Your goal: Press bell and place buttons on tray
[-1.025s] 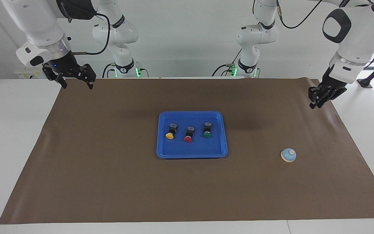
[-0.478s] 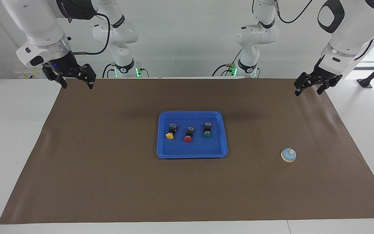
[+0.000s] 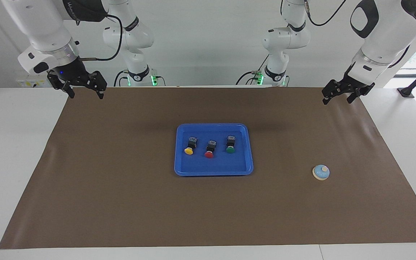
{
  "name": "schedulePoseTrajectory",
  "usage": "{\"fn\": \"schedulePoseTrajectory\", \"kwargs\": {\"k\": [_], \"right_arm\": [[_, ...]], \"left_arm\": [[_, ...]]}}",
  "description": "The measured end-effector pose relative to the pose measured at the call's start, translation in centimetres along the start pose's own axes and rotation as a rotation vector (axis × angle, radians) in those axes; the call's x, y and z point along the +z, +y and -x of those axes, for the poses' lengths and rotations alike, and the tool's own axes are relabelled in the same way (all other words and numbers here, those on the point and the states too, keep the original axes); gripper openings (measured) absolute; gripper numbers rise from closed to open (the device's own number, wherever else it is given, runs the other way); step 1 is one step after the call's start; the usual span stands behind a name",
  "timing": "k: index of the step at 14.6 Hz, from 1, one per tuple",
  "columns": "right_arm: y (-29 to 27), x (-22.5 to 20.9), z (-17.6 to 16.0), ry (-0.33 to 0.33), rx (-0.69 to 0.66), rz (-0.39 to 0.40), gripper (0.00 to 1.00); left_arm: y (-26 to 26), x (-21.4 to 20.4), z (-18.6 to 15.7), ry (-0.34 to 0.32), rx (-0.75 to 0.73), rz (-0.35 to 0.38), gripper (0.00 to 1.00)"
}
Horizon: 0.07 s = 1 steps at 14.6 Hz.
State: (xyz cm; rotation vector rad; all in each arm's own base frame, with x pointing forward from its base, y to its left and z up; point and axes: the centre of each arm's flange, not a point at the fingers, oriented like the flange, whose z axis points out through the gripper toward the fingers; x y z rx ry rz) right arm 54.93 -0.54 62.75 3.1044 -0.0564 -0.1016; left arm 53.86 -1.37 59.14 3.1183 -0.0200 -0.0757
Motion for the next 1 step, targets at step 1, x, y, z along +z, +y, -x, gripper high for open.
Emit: {"fn": "schedulePoseTrajectory", "kwargs": {"k": [1], "right_arm": [[0.00, 0.00, 0.00, 0.000, 0.000, 0.000, 1.00]], "left_arm": [[0.00, -0.02, 0.01, -0.001, 0.000, 0.000, 1.00]]}}
